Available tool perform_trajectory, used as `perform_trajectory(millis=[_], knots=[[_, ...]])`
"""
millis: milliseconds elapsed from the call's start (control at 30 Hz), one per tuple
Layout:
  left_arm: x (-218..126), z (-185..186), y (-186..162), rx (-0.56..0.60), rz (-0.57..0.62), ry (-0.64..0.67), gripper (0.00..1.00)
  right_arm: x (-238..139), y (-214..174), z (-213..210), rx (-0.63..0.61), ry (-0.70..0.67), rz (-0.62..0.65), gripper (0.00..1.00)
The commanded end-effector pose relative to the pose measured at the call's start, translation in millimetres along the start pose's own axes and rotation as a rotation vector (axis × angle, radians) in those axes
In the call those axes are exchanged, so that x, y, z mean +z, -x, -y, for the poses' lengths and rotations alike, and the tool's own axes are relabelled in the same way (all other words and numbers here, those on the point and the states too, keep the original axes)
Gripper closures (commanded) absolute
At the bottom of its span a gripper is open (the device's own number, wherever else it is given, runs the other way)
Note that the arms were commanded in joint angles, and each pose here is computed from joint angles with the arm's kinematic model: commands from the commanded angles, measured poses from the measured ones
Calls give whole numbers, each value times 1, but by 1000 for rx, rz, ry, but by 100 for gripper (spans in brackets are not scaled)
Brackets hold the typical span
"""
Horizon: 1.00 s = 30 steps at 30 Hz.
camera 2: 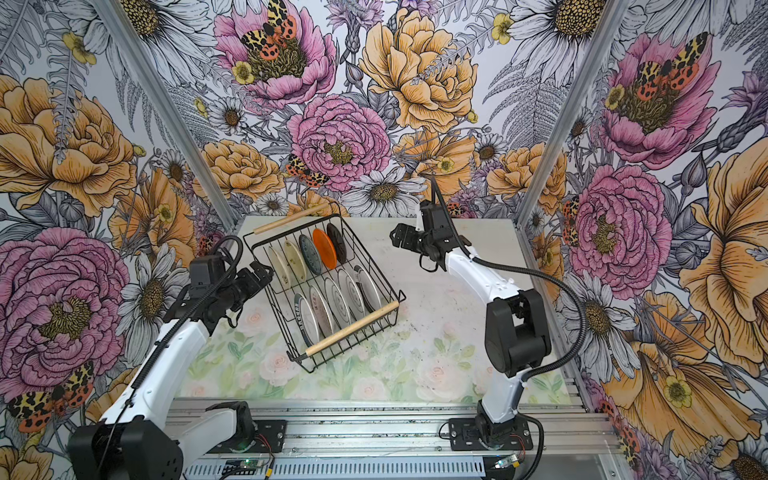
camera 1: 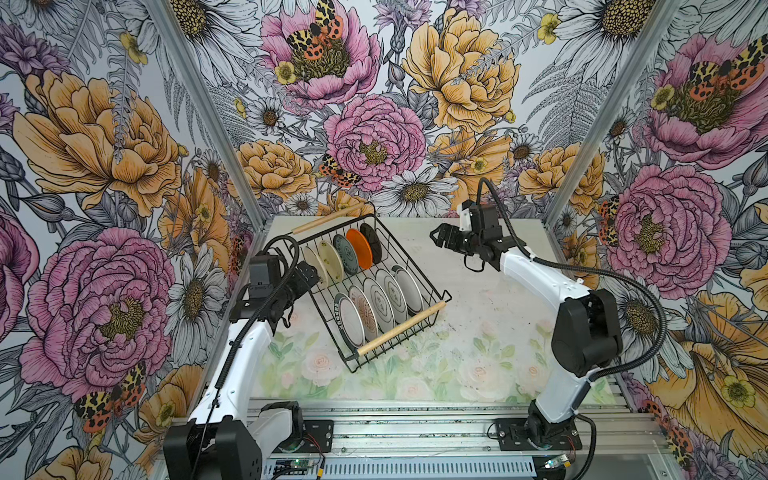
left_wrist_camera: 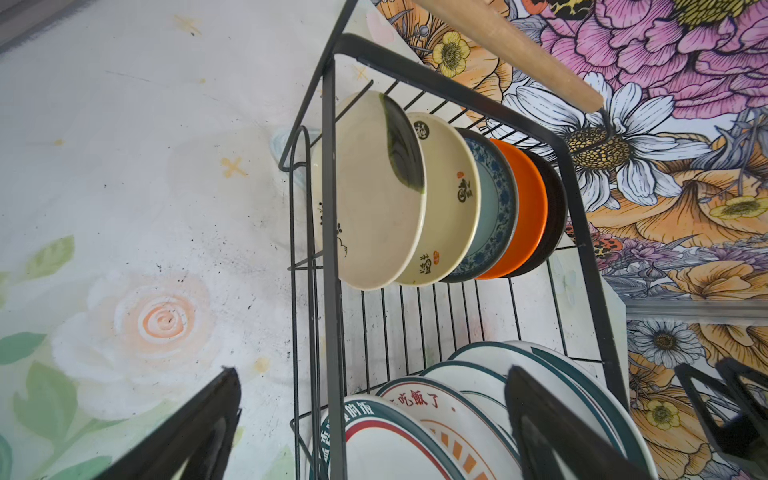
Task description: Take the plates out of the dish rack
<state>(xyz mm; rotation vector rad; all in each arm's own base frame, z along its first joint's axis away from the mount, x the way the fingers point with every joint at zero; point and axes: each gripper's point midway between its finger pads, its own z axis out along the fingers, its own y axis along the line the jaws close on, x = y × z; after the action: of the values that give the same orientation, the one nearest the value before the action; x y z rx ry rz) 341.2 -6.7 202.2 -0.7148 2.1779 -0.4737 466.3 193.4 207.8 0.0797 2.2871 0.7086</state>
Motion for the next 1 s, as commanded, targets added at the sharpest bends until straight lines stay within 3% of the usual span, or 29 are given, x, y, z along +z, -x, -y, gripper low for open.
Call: perform_trajectory(millis=[0,200,333,600,967], knots=[[-5,9,7,76,22,30,1,-27,-19,22,14,-92,24,14],[-13,24,7,226,38,115,3,-74,-67,48,127,-149,38,16],[-13,43,5,288,35,105,6,-92,-97,63,164,-172,27,17],[3,72,-7,392,-14,70,15,-88,-163,58,206,-114,-123,21],[25,72,-24,401,-73,51,30,-59,-192,27,169,-21,-222,22]])
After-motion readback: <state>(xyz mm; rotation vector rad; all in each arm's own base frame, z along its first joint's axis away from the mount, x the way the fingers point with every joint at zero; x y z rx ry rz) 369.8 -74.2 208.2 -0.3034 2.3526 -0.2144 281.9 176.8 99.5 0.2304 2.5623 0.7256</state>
